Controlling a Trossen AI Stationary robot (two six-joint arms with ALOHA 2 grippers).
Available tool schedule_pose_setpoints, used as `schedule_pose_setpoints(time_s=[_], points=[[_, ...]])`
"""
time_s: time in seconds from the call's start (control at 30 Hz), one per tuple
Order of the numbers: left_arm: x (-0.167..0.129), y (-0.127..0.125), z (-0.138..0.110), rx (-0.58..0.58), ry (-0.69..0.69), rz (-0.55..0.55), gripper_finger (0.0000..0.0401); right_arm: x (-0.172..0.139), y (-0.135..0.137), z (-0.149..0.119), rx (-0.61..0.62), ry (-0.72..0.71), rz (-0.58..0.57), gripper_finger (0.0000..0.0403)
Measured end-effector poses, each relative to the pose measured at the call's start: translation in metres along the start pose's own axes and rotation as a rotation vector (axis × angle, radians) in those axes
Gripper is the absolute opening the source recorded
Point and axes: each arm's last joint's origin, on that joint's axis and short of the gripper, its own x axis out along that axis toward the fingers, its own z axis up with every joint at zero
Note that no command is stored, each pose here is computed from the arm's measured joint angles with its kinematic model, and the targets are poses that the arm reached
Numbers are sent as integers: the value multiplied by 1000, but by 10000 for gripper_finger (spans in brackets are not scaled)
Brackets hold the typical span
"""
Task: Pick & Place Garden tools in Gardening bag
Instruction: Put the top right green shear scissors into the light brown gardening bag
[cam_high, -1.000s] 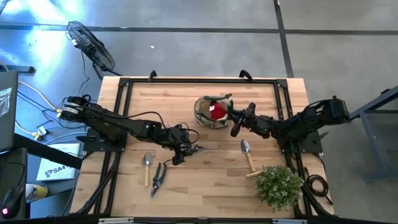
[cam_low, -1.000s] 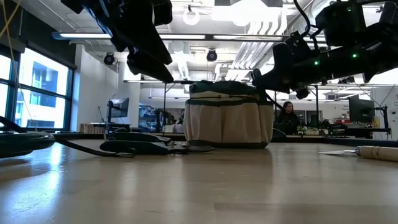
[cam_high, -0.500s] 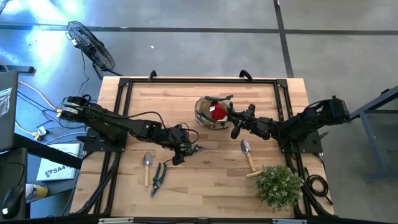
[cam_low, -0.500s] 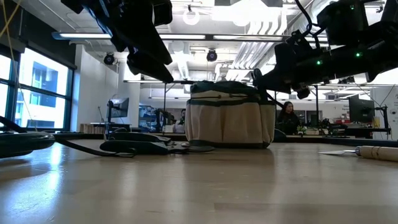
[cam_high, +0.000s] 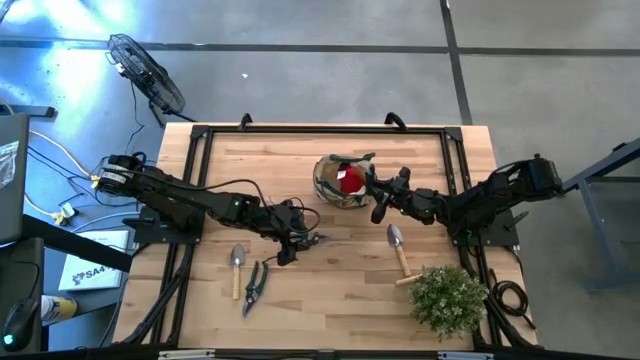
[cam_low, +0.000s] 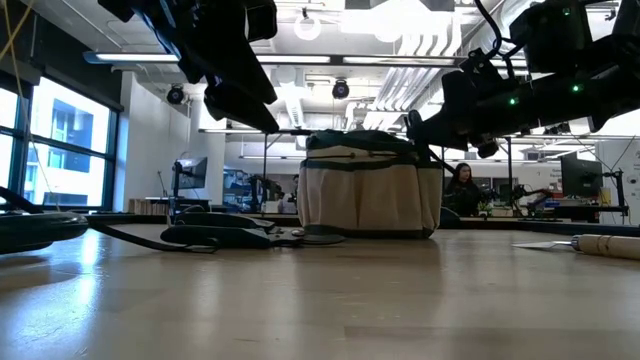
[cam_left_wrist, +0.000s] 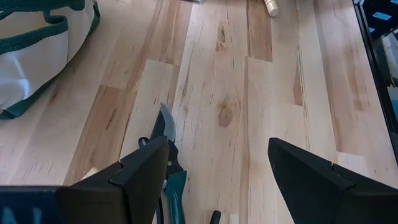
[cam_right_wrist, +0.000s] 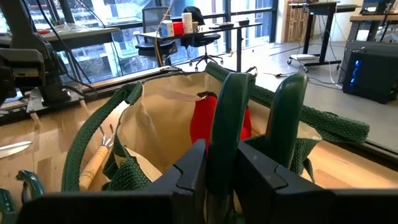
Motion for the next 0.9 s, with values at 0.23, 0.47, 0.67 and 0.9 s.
schedule_pose_setpoints(time_s=[0.23,0.47,0.67,0.9], points=[[0,0,0,11,0,0,271,-2,4,0,-35,-4,12,95],[0,0,0,19,-5,13,271,-2,4,0,-36,-5,18,145],[0,0,0,19,-5,13,271,-3,6,3,-55,-32,34,191],[0,0,0,19,-5,15,271,-9,13,9,-116,-96,17,222]])
